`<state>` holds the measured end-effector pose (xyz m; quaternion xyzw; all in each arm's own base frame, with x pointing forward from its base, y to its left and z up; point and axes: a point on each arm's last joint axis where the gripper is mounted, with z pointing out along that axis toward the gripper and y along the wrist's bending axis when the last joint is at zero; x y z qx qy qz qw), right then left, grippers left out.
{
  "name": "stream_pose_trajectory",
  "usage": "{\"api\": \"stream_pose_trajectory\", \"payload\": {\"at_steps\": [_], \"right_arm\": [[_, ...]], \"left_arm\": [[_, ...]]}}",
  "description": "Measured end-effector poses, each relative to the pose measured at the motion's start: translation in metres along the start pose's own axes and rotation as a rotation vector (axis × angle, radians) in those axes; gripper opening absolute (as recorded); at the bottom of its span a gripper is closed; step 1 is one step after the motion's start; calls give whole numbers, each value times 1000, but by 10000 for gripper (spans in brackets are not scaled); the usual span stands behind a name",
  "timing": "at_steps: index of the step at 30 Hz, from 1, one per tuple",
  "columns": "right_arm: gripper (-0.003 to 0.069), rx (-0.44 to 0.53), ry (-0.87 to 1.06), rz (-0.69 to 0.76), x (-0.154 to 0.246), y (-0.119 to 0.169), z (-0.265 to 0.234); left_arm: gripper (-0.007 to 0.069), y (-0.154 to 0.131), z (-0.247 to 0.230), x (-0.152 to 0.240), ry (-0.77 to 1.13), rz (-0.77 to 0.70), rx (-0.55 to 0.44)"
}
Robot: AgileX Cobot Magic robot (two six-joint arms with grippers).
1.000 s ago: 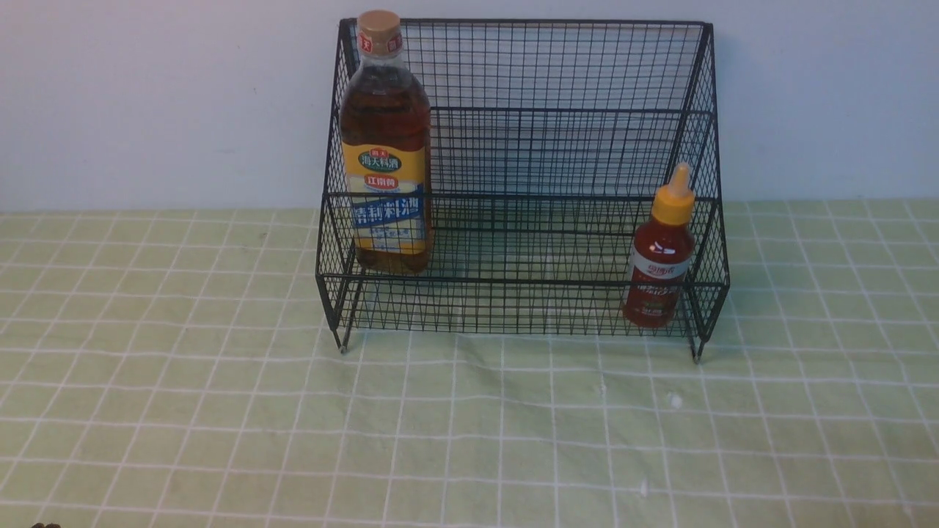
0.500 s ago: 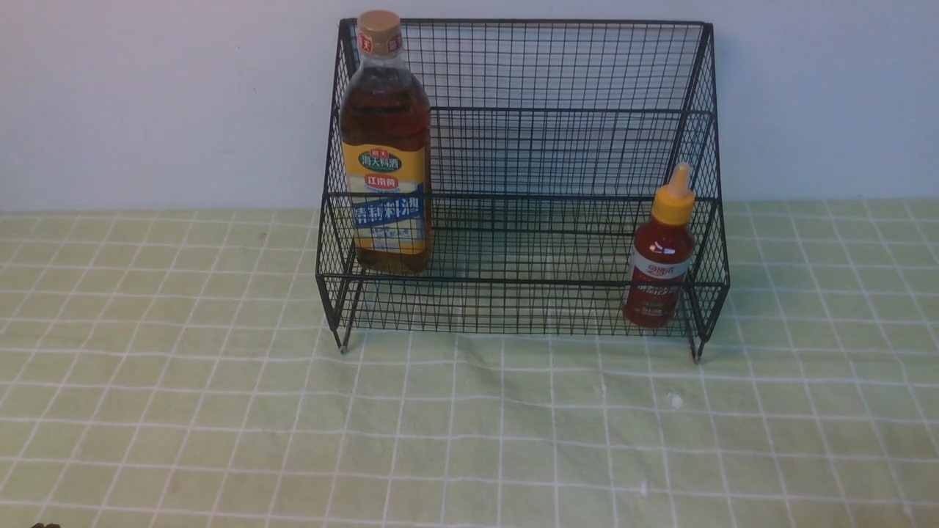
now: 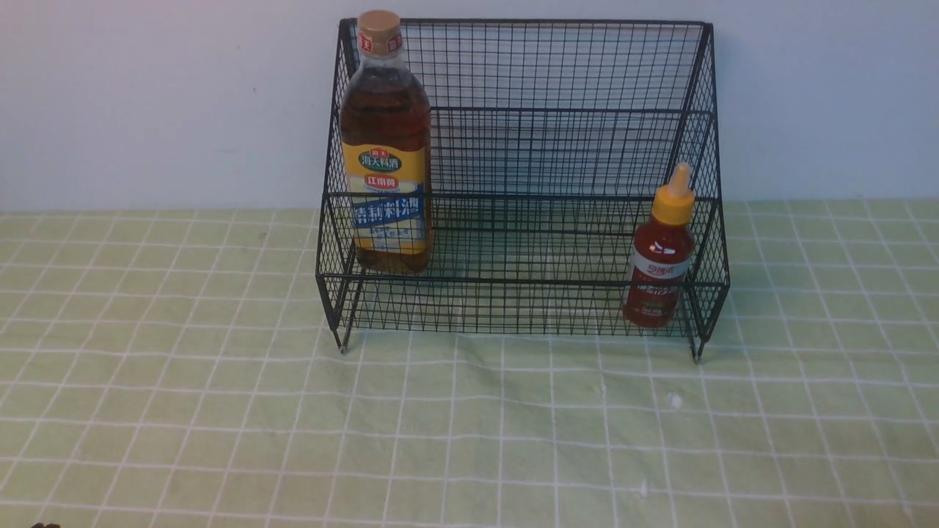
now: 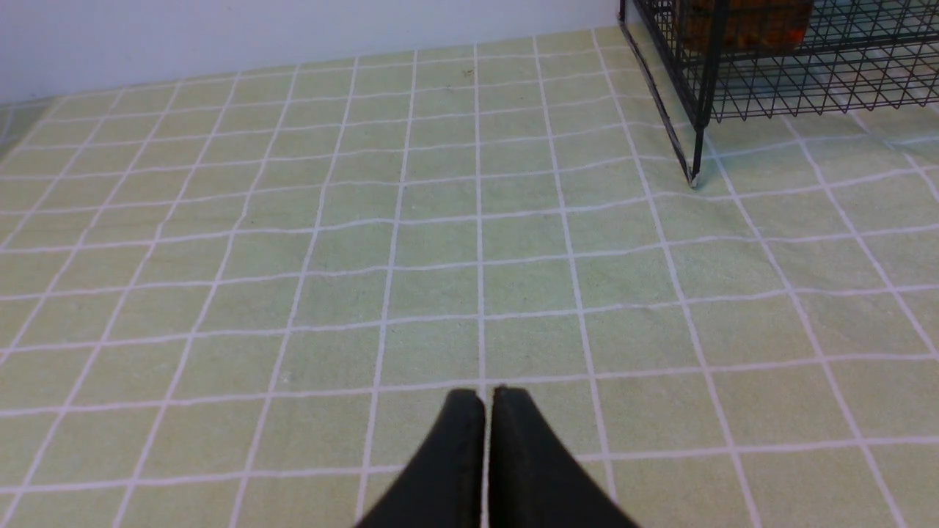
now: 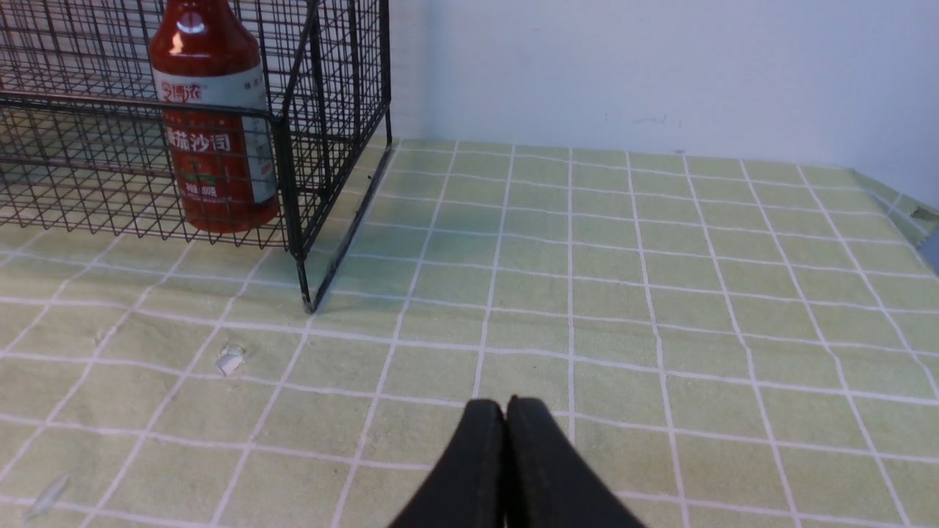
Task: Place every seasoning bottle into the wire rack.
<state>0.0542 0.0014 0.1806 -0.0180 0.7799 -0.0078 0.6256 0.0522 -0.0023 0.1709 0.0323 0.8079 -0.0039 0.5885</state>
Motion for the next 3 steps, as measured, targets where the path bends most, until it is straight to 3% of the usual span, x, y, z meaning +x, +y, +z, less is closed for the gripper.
{"api": "stream_pose_trajectory", "payload": {"at_steps": [3], "right_arm": [[-15,0,0,0,0,0,0]], "left_arm": [[-6,0,0,0,0,0,0]]}}
